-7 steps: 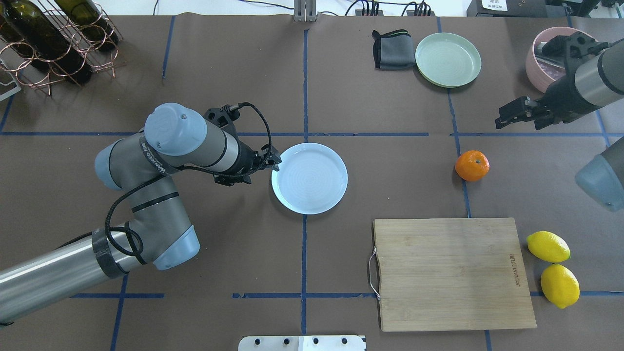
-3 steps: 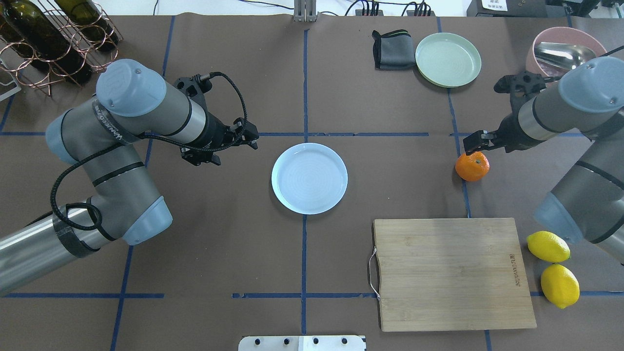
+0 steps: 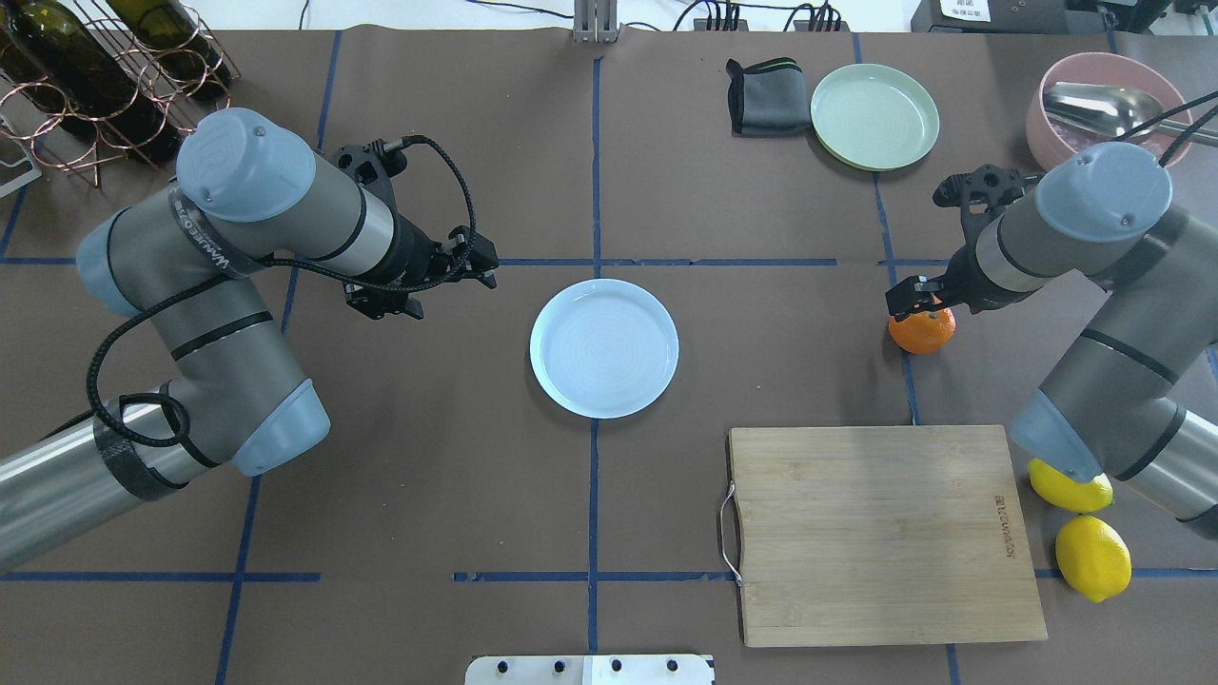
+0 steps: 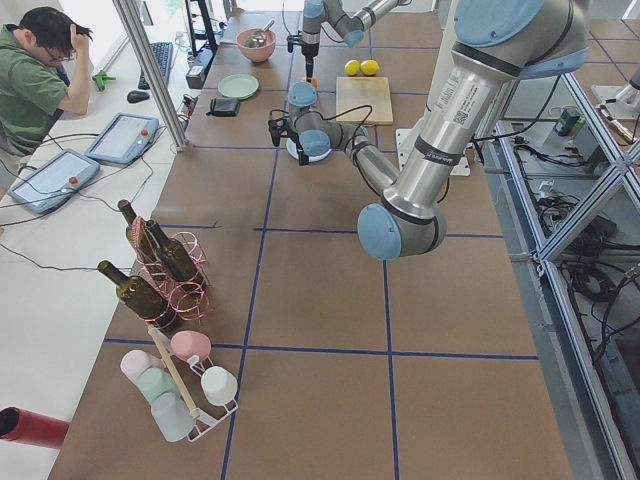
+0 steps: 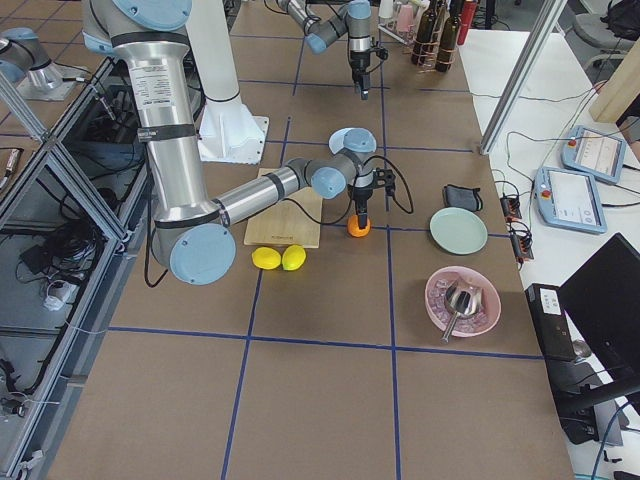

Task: Pick orange to plate
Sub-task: 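Close the right gripper on the orange while the left arm draws back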

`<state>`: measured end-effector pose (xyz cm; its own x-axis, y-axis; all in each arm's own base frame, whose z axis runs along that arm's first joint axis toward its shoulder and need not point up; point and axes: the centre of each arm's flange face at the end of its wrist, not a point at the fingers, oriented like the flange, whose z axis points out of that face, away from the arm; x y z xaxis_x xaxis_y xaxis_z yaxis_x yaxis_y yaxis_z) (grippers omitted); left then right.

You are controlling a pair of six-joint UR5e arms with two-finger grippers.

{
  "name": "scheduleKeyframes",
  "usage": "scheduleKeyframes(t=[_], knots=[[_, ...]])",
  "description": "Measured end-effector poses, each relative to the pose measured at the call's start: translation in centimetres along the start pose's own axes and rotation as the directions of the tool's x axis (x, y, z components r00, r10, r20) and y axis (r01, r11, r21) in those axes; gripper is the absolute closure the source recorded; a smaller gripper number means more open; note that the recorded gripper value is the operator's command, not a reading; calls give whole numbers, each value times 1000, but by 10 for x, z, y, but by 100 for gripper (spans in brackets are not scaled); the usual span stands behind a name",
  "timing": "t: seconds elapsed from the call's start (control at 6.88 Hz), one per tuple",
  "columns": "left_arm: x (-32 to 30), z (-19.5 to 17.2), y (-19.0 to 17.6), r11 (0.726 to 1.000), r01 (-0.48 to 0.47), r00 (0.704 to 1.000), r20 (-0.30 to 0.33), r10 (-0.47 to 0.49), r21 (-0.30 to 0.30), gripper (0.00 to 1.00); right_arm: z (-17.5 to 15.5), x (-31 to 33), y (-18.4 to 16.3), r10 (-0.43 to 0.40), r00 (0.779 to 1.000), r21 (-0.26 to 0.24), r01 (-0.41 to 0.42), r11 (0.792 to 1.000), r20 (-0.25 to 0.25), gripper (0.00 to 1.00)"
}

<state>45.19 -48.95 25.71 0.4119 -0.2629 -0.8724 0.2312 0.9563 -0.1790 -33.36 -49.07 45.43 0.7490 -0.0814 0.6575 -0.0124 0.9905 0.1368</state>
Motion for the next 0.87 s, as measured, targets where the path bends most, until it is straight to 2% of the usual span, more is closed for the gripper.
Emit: scheduleKeyframes(t=[0.87], knots=[[0,-2,0,1000,0,1000,-2,0,2,0,32,-4,-7,-3,999,-39,2,999,-32,1]])
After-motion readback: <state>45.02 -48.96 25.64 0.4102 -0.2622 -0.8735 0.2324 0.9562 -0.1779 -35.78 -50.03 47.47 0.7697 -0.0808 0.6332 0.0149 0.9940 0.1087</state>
